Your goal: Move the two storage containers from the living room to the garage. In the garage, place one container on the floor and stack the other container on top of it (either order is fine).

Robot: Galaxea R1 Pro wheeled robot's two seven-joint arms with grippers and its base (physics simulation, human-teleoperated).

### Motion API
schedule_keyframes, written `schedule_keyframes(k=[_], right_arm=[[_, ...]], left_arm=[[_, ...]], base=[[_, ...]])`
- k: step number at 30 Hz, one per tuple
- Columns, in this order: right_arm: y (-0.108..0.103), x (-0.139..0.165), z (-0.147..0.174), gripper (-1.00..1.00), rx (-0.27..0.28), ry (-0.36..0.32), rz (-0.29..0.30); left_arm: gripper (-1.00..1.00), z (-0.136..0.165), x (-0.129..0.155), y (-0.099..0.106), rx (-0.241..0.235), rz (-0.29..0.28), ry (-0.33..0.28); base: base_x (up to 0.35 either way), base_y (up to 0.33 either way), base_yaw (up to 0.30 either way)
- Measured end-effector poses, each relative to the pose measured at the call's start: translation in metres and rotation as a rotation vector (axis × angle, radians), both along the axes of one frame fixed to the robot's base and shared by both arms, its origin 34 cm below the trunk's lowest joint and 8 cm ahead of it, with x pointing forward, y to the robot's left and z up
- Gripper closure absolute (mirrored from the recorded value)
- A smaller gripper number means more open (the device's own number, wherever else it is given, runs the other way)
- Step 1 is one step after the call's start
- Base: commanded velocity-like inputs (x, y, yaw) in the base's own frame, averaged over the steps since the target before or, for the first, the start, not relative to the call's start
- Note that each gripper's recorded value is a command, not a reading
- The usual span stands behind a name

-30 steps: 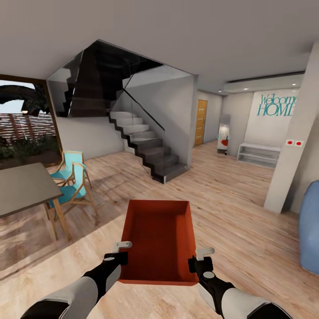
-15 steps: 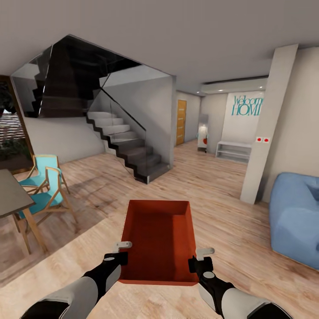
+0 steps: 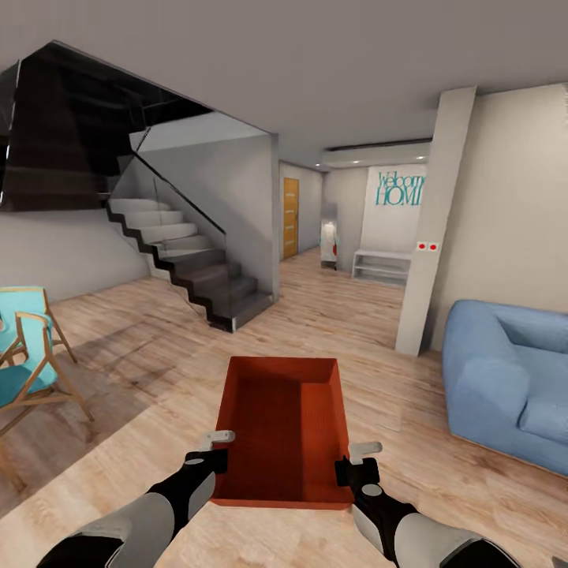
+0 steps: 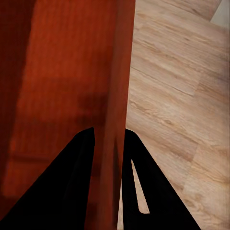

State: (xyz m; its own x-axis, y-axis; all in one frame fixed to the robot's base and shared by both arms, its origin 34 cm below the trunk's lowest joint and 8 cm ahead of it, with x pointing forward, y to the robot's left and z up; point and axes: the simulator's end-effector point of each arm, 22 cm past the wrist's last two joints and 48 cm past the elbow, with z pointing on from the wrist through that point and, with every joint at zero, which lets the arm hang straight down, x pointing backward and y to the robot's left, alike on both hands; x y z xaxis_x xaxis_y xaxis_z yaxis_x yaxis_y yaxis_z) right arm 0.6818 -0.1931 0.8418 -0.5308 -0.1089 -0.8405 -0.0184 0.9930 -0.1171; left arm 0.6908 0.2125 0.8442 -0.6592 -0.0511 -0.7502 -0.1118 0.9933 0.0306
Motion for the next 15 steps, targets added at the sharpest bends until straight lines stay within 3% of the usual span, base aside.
schedule_keyframes(k=[15], right_arm=[[0.0003,-0.0002,-0.0002,1.00,0.000,0.001,0.000]], left_arm=[[1.00,-0.0001,-0.0001,0.0003,0.001,0.000,0.001]], base=[[0.321,0.000,-0.005]])
